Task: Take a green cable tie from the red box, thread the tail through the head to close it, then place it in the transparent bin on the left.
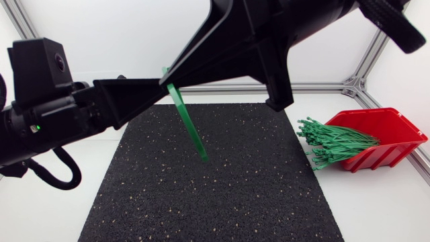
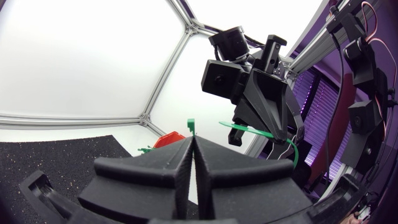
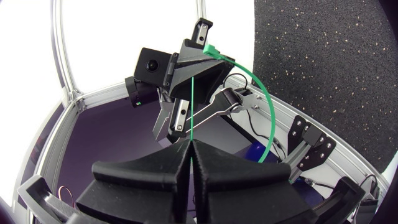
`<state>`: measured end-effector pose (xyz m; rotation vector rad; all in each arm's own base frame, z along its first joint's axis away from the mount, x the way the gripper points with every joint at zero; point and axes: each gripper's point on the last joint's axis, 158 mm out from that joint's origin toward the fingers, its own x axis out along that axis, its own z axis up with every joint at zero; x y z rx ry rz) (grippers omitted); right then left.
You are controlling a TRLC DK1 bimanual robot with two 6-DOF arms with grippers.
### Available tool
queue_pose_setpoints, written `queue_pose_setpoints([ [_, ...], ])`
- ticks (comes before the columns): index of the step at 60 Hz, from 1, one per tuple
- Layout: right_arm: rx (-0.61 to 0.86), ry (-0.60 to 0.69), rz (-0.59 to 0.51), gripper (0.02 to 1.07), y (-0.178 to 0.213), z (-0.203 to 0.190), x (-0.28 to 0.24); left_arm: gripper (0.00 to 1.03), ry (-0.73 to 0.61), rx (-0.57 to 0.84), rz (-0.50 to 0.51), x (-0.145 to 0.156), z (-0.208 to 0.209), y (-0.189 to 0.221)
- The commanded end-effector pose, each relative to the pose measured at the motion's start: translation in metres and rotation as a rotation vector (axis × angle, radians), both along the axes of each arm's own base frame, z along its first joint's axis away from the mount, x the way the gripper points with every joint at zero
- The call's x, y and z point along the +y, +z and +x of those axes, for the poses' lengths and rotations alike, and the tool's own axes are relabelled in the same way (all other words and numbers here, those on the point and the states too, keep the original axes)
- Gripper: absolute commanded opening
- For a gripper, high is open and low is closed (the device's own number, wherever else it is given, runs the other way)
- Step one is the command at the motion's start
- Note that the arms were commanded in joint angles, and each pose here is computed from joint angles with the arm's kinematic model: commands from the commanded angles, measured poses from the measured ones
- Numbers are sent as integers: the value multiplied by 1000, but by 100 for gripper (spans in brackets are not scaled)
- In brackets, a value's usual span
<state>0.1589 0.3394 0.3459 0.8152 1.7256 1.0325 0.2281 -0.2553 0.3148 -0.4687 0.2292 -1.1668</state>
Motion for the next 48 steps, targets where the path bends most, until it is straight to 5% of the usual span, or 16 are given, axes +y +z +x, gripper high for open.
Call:
queue_pose_setpoints([
  [1, 17, -14, 6, 8, 2, 7, 3, 4, 6, -7, -20, 4, -2, 3],
  [48, 15, -37, 14, 8, -10, 16, 0, 4, 25, -17, -23, 9, 0, 5],
])
